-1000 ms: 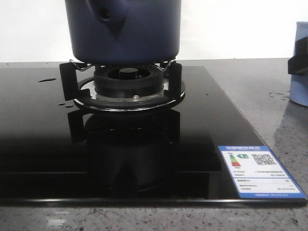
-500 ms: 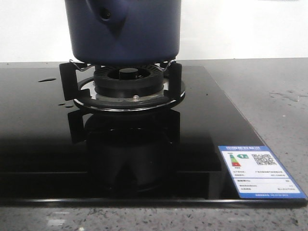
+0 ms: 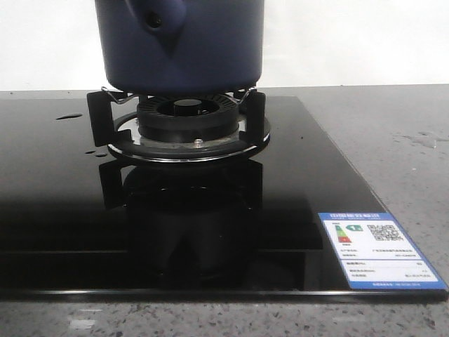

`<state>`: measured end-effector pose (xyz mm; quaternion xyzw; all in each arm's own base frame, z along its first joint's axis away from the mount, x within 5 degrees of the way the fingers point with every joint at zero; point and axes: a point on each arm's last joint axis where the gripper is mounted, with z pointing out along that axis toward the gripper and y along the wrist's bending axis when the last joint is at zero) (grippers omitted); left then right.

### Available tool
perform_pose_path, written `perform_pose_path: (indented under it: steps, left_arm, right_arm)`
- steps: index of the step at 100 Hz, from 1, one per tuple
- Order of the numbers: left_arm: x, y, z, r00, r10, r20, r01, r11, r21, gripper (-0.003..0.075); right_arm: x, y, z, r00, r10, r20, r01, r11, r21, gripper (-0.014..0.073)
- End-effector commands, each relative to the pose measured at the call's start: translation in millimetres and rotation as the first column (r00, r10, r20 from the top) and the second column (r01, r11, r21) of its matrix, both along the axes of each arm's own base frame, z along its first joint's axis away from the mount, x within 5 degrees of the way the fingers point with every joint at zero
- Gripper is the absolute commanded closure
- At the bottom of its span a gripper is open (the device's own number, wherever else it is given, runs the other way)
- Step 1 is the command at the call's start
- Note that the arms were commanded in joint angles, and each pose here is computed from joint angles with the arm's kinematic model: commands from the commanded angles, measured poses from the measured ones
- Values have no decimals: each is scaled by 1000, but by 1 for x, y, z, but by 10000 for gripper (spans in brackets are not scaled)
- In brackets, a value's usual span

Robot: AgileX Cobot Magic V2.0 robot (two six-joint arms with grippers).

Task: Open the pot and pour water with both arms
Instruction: 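Carry the cup with the right gripper over the open pot, then tilt the cup with the right gripper to pour water into pot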

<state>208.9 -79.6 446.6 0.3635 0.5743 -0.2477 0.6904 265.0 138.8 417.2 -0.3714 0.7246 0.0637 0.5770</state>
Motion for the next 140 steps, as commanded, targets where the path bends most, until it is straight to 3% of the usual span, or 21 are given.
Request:
perform_pose_path:
  steps: [1,46,77,100,140]
  left_arm:
    - [-7,1,18,999,-13,32,16,995,-102,498]
    - [-7,1,19,1000,-5,31,8,994,-105,498]
    - [-5,2,18,1000,13,26,-10,994,-108,498]
    - [-5,2,18,1000,13,26,-10,994,-108,498]
    - [-5,2,18,1000,13,26,-10,994,-108,498]
  right_arm:
    - [-2,-2,34,984,-15,179,14,1000,5,358]
    - [22,2,26,961,9,277,62,968,-244,358]
    - [28,21,19,910,130,393,73,885,-460,358]
    - [40,26,8,900,162,405,84,847,-525,358]
    - [45,32,16,779,285,558,164,767,-621,358]
